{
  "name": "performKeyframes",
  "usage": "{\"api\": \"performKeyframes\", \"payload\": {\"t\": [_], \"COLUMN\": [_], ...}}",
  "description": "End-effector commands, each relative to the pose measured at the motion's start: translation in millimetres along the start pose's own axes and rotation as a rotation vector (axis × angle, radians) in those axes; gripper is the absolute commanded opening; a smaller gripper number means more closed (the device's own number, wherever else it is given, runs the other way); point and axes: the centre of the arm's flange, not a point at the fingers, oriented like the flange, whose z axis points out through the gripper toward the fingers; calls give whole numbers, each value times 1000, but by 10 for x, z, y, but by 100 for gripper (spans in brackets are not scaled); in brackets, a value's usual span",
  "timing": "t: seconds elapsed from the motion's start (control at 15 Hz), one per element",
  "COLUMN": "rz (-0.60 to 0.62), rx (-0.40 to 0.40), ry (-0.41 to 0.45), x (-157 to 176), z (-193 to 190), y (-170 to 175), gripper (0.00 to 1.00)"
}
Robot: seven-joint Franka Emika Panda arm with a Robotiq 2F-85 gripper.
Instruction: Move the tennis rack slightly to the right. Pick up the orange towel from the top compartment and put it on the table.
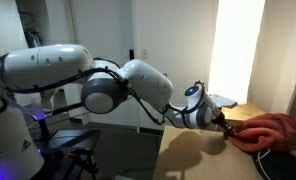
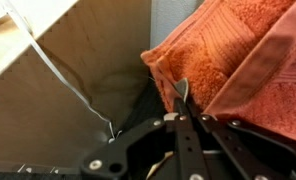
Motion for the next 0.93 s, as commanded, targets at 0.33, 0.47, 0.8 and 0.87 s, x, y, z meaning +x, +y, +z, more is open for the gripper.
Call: {"api": "performKeyframes", "payload": {"t": [0.33, 0.47, 0.8, 0.87], "rz": [-108, -93, -92, -92], "rx": [-26, -43, -42, -42], "ry": [148, 30, 34, 34], "x": [232, 76, 72, 71], "z": [134, -122, -123, -123], "y": [-185, -56, -55, -55], "gripper": [3, 4, 4, 4]}}
